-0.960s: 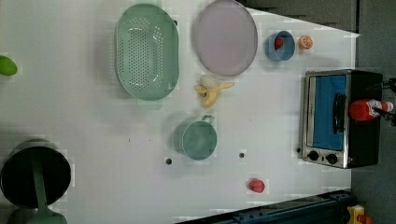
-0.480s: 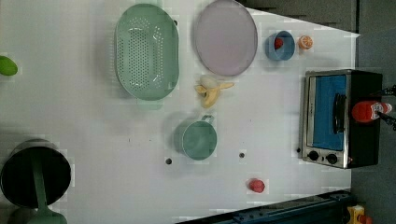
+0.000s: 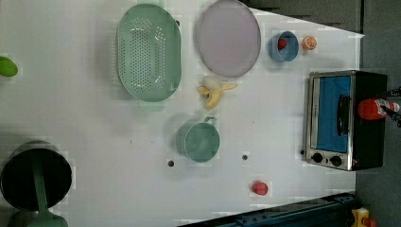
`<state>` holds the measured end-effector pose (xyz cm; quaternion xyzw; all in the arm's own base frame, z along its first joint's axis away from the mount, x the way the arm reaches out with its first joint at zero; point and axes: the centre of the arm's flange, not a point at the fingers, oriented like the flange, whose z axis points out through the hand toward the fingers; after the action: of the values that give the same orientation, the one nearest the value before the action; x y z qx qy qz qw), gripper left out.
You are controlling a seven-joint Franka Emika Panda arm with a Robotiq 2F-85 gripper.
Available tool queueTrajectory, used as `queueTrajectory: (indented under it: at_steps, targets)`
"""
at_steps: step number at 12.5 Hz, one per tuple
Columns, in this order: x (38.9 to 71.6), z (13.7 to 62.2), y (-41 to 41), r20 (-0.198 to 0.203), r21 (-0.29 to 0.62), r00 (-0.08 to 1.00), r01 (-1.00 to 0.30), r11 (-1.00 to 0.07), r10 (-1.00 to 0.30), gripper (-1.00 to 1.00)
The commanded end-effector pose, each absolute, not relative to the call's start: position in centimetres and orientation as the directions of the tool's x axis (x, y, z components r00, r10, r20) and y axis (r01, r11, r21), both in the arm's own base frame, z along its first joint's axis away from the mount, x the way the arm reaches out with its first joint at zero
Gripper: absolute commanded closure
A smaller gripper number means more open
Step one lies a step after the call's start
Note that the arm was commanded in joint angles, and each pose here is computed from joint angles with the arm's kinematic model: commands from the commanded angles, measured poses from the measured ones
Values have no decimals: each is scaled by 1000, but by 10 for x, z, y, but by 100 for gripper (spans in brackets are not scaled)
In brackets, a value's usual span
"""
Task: Pick Ketchup from oven and place it on table.
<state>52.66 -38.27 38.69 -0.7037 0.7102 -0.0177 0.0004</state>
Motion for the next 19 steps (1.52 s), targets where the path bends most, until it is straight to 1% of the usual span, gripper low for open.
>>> queueTrajectory:
  at_steps: [1, 3, 4, 5, 6, 8, 9, 11, 13, 15, 16, 17, 19]
  targets:
    - [535, 449, -365, 52, -96, 81, -992, -85, -995, -26]
    - [543, 490, -338, 91, -106, 171, -978, -180, -981, -26]
    - [548, 508, -316, 100, -94, 222, -968, -232, -970, -26]
    - [551, 521, -289, 93, -72, 281, -955, -288, -955, -26]
    - [554, 532, -258, 67, -54, 337, -939, -341, -939, -26]
    - [558, 550, -192, 0, -32, 445, -895, -445, -896, -26]
    - [560, 556, -161, -23, -26, 494, -870, -493, -869, -26]
    - [564, 560, -105, -44, -20, 578, -816, -578, -815, -26]
    - [565, 545, -63, -64, 3, 637, -769, -639, -768, -26]
    - [561, 513, -36, -106, 44, 666, -738, -673, -738, -26]
    - [559, 494, -28, -118, 55, 674, -729, -682, -730, -26]
    - [558, 476, -24, -116, 55, 676, -727, -684, -728, -26]
    - [553, 438, -23, -99, 43, 674, -732, -679, -732, -26]
